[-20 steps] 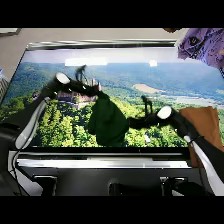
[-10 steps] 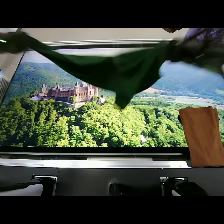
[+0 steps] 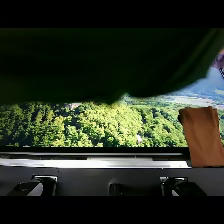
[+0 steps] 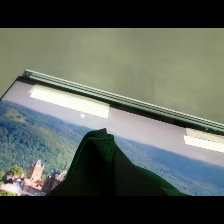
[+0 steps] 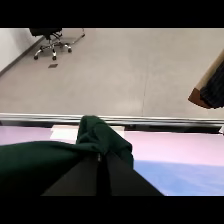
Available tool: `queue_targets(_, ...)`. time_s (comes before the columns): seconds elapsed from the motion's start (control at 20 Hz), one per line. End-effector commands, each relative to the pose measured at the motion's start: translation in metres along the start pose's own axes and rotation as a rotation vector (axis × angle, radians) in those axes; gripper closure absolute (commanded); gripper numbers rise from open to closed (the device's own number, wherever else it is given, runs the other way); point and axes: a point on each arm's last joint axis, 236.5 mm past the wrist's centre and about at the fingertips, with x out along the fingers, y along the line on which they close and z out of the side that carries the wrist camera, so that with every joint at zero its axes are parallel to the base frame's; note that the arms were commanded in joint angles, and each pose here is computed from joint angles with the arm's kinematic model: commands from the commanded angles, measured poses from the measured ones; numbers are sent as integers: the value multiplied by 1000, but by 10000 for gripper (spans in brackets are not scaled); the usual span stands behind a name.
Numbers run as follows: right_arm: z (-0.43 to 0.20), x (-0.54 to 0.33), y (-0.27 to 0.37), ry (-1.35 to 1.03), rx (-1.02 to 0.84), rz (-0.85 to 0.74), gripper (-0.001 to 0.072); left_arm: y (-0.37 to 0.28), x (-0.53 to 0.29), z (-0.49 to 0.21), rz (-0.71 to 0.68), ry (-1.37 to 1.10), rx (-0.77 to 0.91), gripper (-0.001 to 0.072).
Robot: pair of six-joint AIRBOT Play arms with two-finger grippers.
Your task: Fold the clothes and pants, and hang the long-sleeved shirts on hangers.
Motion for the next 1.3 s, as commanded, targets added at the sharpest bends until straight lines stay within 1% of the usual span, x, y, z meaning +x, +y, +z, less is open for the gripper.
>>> queue_targets(0.0,-18,23,-11,65,64,-53,688,13,3,-28,47,88,-16,690)
queue_targets(0.1,-64,69,-12,212,66,-75,688,18,47,-65,66,212,-15,689)
queue_targets(0.2,-132,117,-15,421,60,-106,688,18,101,-119,49,369,12,688)
queue_targets(0.3,-210,158,-18,641,59,-136,687,17,159,-187,26,537,-7,688)
queue_targets(0.45,-332,215,-20,905,61,-155,688,36,239,-302,67,745,-27,688)
queue_targets(0.55,-405,252,-21,987,67,-155,687,50,281,-365,97,842,-38,688)
queue_targets(0.65,-461,283,-25,1006,84,-163,686,59,311,-410,111,902,-52,688)
queue_targets(0.75,-494,297,-27,1012,138,-190,684,64,330,-433,121,933,-54,688)
queue_targets(0.8,-500,299,-27,1010,172,-208,680,65,337,-437,122,934,-54,688)
queue_targets(0.85,-499,301,-27,1001,195,-219,629,65,342,-437,121,928,-53,687)
queue_targets(0.9,-495,302,-26,992,201,-217,580,65,346,-433,119,913,-54,669)
queue_targets(0.95,-491,300,-26,993,201,-215,520,66,349,-427,119,897,-57,526)
queue_targets(1.0,-483,297,-27,999,189,-208,417,67,349,-419,119,888,-59,225)
queue_targets(1.05,-473,292,-24,1010,162,-164,327,70,347,-408,125,891,-64,13)
queue_targets(1.1,-459,285,-23,1023,127,-105,272,75,340,-397,125,910,-49,9)
queue_targets(1.15,-442,275,-26,1033,95,-51,264,81,329,-386,112,946,-4,10)
queue_targets(1.2,-422,263,-37,1034,59,-19,238,87,318,-377,99,981,38,9)
queue_targets(1.25,-403,252,-50,1027,23,-3,227,95,307,-365,106,987,2,10)
